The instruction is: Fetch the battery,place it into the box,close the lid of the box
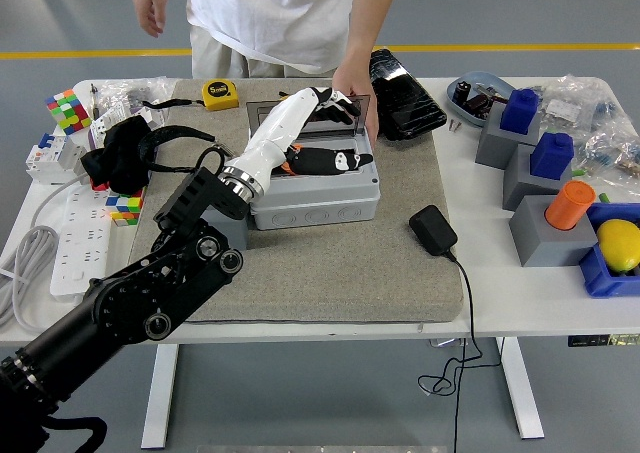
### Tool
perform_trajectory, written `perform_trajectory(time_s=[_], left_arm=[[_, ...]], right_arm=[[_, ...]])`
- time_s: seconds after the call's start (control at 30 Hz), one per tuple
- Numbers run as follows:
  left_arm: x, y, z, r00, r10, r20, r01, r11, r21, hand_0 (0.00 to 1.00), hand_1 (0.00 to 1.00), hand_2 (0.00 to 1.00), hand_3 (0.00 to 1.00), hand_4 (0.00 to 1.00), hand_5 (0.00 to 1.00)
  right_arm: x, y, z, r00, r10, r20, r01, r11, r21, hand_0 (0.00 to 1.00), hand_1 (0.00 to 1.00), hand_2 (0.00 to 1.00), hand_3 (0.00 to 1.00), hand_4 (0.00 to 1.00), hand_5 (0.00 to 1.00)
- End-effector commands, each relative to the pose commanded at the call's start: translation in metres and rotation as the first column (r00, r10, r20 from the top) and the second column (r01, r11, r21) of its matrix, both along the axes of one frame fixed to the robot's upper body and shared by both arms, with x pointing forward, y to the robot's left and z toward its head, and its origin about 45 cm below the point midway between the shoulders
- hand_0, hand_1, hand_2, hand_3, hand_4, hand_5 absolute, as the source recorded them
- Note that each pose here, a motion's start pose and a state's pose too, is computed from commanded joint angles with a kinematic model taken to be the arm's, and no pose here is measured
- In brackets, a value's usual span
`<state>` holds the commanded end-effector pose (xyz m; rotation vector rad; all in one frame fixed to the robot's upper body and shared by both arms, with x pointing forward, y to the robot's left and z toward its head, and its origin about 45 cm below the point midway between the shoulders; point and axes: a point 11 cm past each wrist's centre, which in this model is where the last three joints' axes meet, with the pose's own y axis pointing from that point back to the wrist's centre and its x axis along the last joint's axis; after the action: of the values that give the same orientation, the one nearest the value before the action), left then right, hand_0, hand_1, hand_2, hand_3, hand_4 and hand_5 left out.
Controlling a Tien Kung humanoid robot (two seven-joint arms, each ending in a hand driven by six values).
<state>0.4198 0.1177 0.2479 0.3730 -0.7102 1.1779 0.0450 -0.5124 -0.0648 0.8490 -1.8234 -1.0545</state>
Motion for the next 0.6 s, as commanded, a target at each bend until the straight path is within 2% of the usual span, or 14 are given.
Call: perform_trajectory(time_s=[0.03, 0.07, 0.23, 0.27, 0.6], left_arm=[[0.0031, 0.003, 0.002, 1.0, 0.012, 0.006, -0.012, 1.0, 0.003, 0.714, 0.7, 0.675, 0.674, 0.998, 0.266], [0.0061, 0.006, 0.003, 1.0, 0.023, 0.01, -0.023, 1.0, 0.006, 0.757, 0.73, 0.696, 0.729, 0.998, 0.271], [0.0186, 0.017, 0.005, 0.998, 0.061, 0.02, -0.062, 0.998, 0.029, 0.757, 0.73, 0.696, 0.729, 0.998, 0.271], [0.0201, 0.018, 0.005, 0.998, 0.066, 0.019, -0.066, 0.997, 0.033, 0.793, 0.757, 0.718, 0.746, 0.998, 0.272], [0.0298, 0.022, -0.007, 0.996, 0.086, -0.007, -0.085, 0.993, 0.086, 0.798, 0.759, 0.722, 0.747, 0.998, 0.274]], right_arm=[[0.0, 0.0, 0.0, 1.0, 0.0, 0.0, 0.0, 1.0, 0.0, 0.545, 0.598, 0.583, 0.54, 0.913, 0.473], [0.0, 0.0, 0.0, 1.0, 0.0, -0.001, 0.0, 1.0, 0.0, 0.545, 0.598, 0.583, 0.541, 0.913, 0.474], [0.001, 0.0, 0.0, 1.0, -0.001, 0.002, 0.001, 1.0, 0.001, 0.545, 0.598, 0.583, 0.541, 0.913, 0.474], [0.001, 0.0, 0.0, 1.0, -0.001, 0.002, 0.001, 1.0, 0.001, 0.545, 0.598, 0.582, 0.54, 0.912, 0.474], [0.001, 0.0, 0.0, 1.0, -0.002, 0.002, 0.002, 1.0, 0.001, 0.545, 0.598, 0.583, 0.54, 0.912, 0.474]])
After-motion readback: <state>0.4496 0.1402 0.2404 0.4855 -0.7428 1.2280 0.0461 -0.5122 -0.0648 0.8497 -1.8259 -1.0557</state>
